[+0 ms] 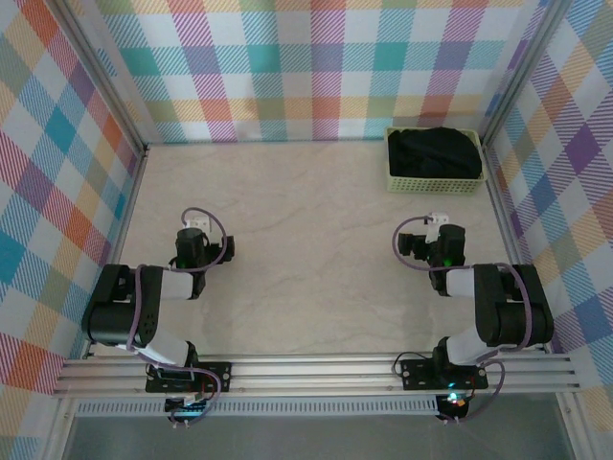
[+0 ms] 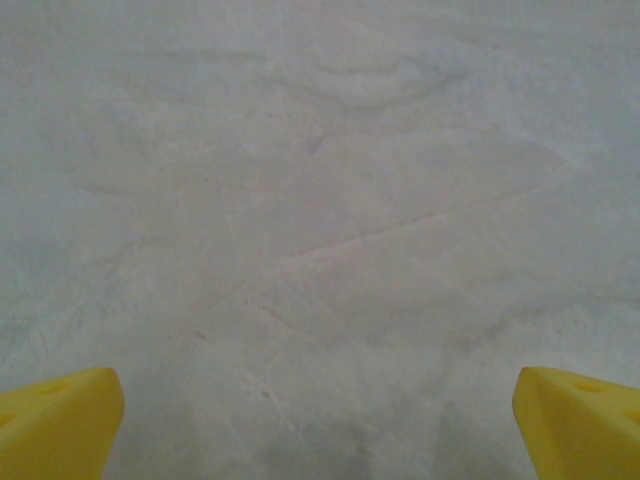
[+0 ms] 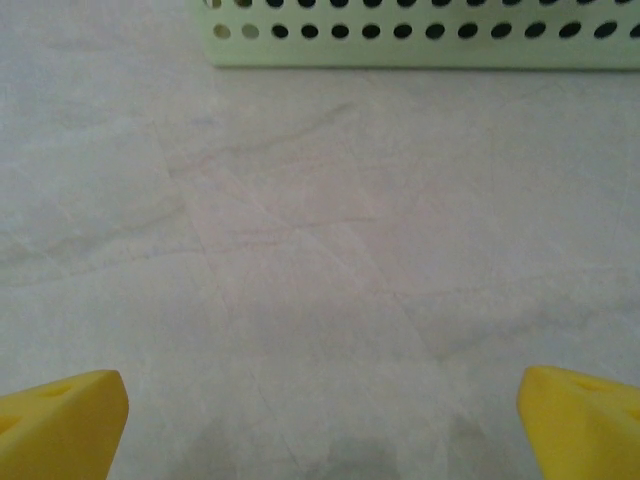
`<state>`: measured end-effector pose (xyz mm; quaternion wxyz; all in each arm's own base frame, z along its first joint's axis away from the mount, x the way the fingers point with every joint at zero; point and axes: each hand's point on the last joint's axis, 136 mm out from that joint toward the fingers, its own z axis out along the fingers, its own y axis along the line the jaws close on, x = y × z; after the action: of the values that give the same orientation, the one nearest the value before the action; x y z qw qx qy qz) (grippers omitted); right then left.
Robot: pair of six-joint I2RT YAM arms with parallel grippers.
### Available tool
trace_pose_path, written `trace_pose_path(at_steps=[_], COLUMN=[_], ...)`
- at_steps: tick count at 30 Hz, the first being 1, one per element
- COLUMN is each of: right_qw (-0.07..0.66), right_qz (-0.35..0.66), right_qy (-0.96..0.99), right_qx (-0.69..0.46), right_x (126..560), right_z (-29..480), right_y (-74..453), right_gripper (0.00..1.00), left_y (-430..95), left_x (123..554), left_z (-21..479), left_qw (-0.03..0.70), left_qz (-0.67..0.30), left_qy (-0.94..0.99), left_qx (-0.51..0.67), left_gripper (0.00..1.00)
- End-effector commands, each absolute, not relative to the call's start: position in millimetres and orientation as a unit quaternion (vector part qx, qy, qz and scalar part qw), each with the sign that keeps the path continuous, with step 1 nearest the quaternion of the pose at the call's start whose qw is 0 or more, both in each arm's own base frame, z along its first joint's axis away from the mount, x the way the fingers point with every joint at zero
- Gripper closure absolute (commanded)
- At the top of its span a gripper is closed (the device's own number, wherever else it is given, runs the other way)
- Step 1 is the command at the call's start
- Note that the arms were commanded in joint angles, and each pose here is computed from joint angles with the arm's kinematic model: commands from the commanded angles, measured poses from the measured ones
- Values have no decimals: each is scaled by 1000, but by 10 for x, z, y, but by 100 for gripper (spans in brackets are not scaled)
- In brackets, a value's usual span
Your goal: Fold the inside-out t-shirt
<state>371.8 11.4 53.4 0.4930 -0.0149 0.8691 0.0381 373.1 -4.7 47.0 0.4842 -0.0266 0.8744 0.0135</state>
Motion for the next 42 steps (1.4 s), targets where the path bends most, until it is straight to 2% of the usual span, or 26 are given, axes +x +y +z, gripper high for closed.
trace_pose_path(at_steps=[1, 39, 42], right_qw=[559, 561, 576], right_qz=[67, 67, 84], right_qy=[826, 825, 812], right_qx=[-21, -22, -51], right_x=[3978, 3972, 3906], right_z=[920, 932, 1020], right_y=[235, 235, 343], right_gripper=[0, 0, 0], left_y=[-82, -84, -156], left_x=[3981, 3970, 3928], left_z=[791, 801, 912], left_qw=[545, 547, 557], left_qz=[5, 5, 5], left_qy=[837, 836, 830], left_qx=[-44, -43, -27], left_gripper=[0, 0, 0])
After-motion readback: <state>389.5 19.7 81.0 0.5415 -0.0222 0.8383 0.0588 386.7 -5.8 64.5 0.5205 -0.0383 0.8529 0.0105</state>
